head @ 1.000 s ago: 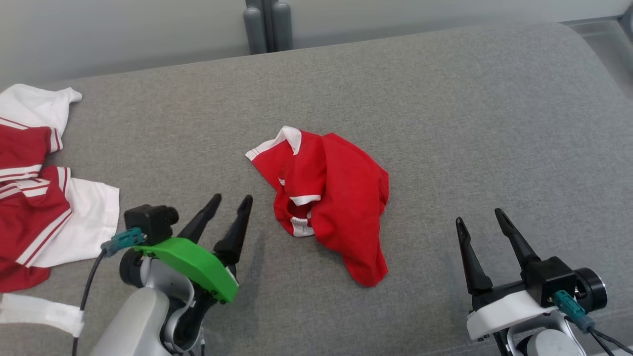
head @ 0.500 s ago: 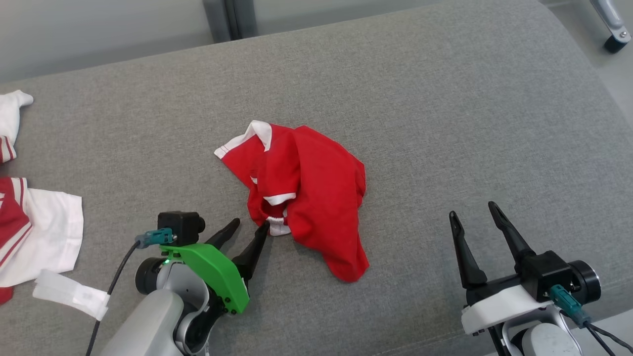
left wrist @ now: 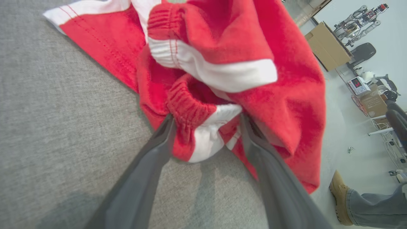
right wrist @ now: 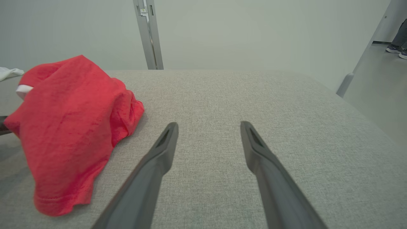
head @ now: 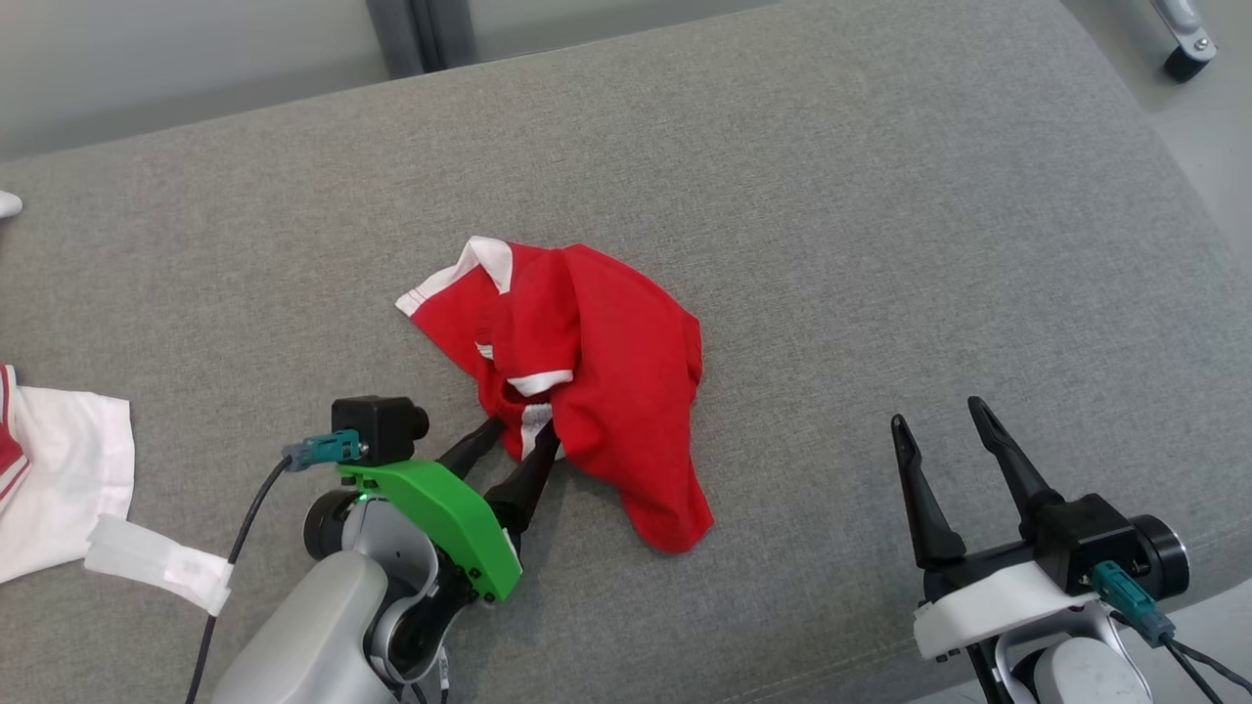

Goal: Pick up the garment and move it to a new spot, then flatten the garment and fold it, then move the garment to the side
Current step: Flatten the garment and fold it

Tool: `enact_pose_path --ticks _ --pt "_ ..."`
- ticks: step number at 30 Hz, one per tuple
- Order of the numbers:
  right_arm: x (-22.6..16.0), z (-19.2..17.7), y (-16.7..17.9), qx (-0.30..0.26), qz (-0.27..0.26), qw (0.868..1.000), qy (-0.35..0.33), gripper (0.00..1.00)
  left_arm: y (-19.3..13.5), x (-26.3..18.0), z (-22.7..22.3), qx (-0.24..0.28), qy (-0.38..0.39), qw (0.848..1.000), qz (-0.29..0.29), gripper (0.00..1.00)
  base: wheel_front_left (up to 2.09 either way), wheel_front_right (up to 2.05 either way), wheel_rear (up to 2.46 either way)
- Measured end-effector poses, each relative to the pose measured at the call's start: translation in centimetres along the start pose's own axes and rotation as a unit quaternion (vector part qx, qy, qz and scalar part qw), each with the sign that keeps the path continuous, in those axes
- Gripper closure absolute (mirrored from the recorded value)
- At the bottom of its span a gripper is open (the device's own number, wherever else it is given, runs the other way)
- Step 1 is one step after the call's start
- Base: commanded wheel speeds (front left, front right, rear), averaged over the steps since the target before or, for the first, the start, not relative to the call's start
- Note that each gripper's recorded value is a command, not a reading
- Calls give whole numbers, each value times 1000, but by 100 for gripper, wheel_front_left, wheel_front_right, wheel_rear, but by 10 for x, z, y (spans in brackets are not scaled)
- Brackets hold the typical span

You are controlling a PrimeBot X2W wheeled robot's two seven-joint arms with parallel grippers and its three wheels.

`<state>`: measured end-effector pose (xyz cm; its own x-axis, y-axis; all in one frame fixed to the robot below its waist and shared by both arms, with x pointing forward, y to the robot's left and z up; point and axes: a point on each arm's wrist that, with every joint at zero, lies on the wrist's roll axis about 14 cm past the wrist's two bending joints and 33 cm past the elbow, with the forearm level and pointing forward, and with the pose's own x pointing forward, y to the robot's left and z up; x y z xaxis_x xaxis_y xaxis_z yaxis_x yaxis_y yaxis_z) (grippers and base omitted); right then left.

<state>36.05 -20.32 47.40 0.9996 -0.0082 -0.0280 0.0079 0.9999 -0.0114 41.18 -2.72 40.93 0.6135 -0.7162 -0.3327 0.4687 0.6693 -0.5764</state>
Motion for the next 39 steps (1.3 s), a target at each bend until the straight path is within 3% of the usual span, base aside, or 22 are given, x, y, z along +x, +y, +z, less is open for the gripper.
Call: enact_pose_path --ticks 7,8,9,10,11,12,22,29,39 --pt "-1 0 -1 2 -2 1000 -1 0 3 0 6 -3 -6 1000 2 0 0 0 0" --pt "-1 0 -1 3 -2 1000 0 0 3 1 6 -5 -7 1000 3 9 0 0 0" --pt "-1 0 -1 4 -2 1000 0 0 4 2 6 -6 -8 1000 5 41 0 0 0" --pt "-1 -1 0 4 -1 1000 1 0 4 3 6 -6 -8 1000 6 64 0 0 0" --pt "-2 -1 0 4 -1 1000 2 0 5 4 6 -8 -11 1000 7 85 0 0 0" --pt "-2 -1 0 5 -1 1000 2 0 4 6 7 -7 -13 1000 7 100 0 0 0" --pt "-5 4 -6 6 -11 1000 -6 0 -26 9 33 19 -38 998 -38 100 0 0 0" --pt "-10 3 -3 15 -8 1000 -6 0 -88 -10 75 16 -67 989 -132 100 0 0 0" --pt "-15 13 3 22 1 1000 -23 0 -184 -53 121 -38 -121 964 -232 100 0 0 0"
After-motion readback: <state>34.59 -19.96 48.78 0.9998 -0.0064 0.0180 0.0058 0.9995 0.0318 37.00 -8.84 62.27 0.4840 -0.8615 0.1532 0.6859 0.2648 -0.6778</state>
